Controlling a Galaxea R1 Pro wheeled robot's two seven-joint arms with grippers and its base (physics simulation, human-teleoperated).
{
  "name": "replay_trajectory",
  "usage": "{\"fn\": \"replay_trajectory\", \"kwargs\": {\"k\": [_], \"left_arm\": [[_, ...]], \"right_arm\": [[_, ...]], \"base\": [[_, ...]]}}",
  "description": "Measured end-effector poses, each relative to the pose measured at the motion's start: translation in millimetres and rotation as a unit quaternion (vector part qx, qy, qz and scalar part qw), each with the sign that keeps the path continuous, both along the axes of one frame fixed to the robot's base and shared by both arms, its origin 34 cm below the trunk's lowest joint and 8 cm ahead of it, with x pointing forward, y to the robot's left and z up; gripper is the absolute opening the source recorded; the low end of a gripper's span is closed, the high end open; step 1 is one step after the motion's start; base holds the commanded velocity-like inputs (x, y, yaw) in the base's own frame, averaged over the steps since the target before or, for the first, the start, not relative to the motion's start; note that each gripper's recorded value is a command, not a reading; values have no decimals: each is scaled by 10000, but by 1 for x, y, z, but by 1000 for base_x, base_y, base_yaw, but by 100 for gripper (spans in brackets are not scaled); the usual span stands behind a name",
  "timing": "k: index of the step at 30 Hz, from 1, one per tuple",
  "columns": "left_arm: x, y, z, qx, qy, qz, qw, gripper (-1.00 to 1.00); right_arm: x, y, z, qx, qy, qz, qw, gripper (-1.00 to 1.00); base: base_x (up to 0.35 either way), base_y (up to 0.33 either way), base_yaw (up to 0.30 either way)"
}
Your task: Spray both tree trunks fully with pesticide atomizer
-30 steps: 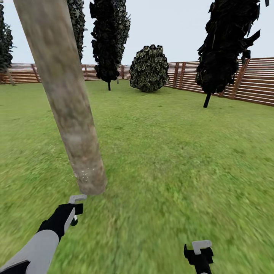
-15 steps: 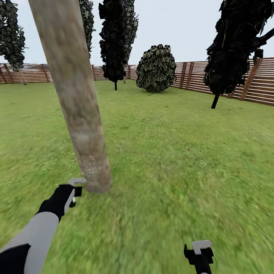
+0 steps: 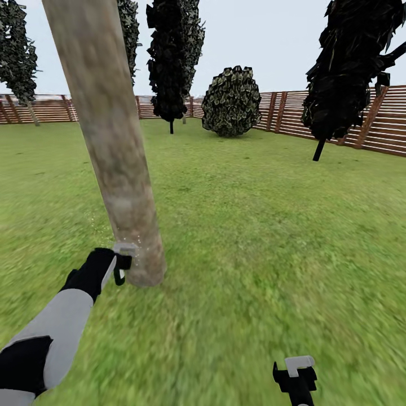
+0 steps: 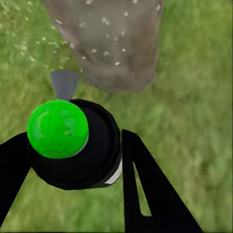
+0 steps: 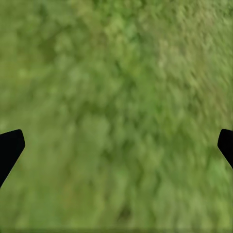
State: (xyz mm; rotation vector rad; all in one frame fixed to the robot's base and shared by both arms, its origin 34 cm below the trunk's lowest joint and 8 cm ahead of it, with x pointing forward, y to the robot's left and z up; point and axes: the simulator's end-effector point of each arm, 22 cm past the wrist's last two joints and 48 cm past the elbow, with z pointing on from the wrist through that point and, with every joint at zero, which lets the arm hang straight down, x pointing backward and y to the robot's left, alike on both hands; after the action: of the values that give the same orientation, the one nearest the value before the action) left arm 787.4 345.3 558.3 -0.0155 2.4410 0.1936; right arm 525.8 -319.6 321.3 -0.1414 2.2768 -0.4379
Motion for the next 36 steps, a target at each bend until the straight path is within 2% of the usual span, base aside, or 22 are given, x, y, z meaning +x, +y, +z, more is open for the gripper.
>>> {"fn": "replay_trajectory", "kwargs": {"k": [2,3,5,7,8,12,19,24,36], "left_arm": [[-3,38,7,195,23,185,9996,-100],[-4,42,7,172,20,217,9996,-100],[-2,40,9,134,5,219,9997,-100],[9,17,23,11,-181,104,9998,-100],[12,15,30,24,-230,89,9997,-100],[13,25,45,64,-215,172,9996,-100],[12,21,46,50,-250,134,9996,-100],[12,18,46,53,-249,117,9996,-100],[12,18,46,58,-260,151,9995,-100]], "right_arm": [[0,0,0,0,0,2,10000,100],[0,0,0,0,1,2,10000,100],[0,0,0,0,1,1,10000,100],[0,0,0,0,0,0,10000,100],[0,0,0,0,0,1,10000,100],[0,0,0,0,0,2,10000,100],[0,1,0,8,0,2,10000,100],[0,1,0,8,-4,3,10000,100],[0,-1,1,-5,-12,-12,10000,100]], "base": [[0,0,0],[0,0,0],[0,0,0],[0,0,0],[0,0,0],[0,0,0],[0,-17,80],[73,-244,226],[218,-203,5]]}}
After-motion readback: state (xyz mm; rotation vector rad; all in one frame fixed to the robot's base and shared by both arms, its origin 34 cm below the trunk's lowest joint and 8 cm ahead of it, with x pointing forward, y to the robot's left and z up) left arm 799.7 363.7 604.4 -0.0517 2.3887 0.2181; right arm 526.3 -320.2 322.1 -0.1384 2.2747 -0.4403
